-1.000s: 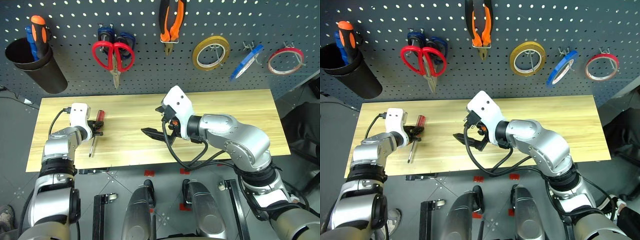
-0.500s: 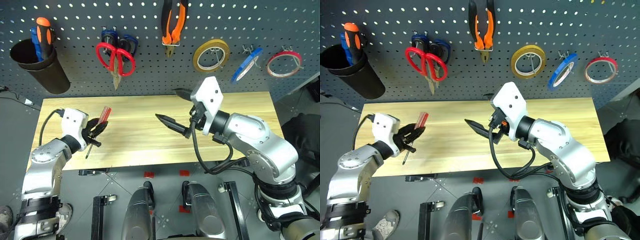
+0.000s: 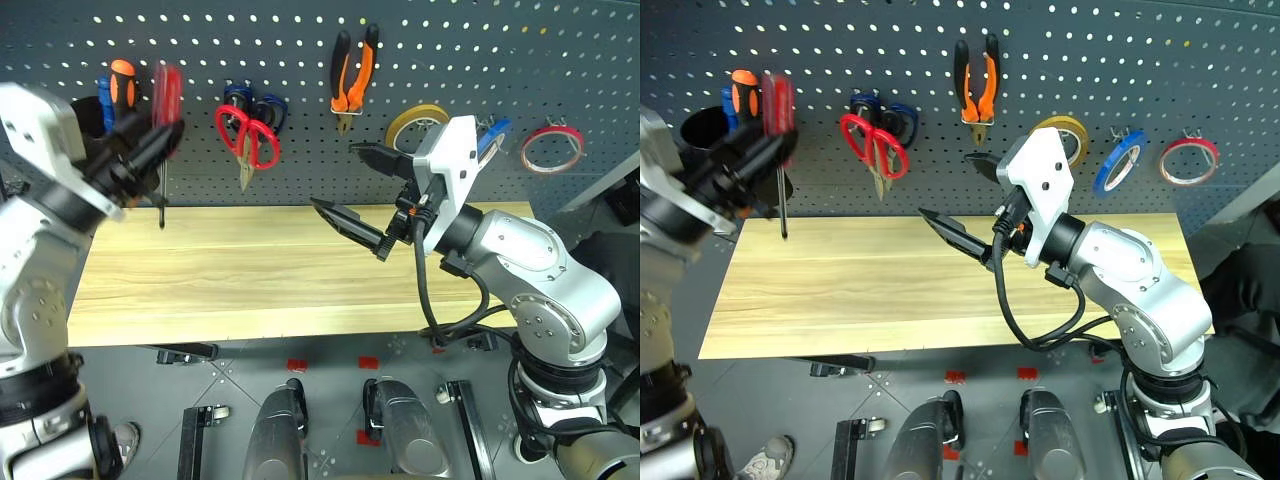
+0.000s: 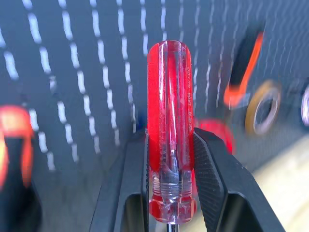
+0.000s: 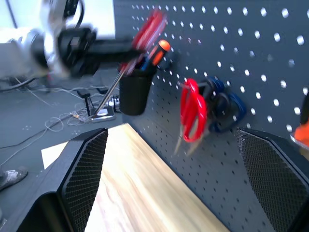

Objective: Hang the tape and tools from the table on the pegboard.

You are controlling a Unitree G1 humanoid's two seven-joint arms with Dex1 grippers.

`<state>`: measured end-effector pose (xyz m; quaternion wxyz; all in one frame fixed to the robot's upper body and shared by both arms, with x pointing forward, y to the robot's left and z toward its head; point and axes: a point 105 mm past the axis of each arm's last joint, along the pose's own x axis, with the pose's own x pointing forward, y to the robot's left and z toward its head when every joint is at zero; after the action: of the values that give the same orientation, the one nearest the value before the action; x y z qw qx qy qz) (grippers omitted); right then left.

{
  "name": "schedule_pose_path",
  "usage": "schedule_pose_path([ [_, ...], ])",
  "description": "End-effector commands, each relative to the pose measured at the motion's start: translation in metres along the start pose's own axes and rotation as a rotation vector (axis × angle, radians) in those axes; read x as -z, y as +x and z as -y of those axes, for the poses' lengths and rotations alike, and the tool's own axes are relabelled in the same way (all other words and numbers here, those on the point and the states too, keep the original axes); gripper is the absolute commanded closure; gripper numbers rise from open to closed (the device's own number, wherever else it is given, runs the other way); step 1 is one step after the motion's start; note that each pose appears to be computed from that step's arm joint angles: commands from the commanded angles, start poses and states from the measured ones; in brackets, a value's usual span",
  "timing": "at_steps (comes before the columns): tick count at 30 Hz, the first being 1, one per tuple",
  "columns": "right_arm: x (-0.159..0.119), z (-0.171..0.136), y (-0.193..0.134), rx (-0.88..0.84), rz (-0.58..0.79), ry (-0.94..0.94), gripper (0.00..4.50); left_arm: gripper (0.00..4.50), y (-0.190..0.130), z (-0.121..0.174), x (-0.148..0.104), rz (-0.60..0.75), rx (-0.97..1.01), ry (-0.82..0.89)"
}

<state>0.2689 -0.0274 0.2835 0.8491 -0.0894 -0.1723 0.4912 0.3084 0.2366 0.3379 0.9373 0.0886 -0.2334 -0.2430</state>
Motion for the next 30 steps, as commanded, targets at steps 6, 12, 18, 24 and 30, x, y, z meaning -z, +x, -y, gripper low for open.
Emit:
schedule_pose_path([
  [6, -0.016, 0.007, 0.009, -0.017, 0.071, -0.104, 0.0, 3.58, 0.025, -0.053, -0.036, 0.167, -0.204, 0.185],
  [12, -0.016, 0.002, 0.016, -0.056, 0.077, -0.124, 0.0, 3.58, 0.031, -0.07, -0.015, 0.159, -0.293, 0.241],
  [18, -0.015, -0.003, 0.019, -0.087, 0.079, -0.132, 0.0, 3.58, 0.027, -0.078, 0.0, 0.147, -0.35, 0.296],
  [24, -0.014, -0.006, 0.021, -0.103, 0.083, -0.127, 0.0, 2.85, 0.01, -0.091, 0.004, 0.181, -0.464, 0.31],
  [30, -0.014, -0.005, 0.022, -0.1, 0.086, -0.119, 0.0, 1.04, -0.004, -0.091, -0.008, 0.265, -0.563, 0.363],
])
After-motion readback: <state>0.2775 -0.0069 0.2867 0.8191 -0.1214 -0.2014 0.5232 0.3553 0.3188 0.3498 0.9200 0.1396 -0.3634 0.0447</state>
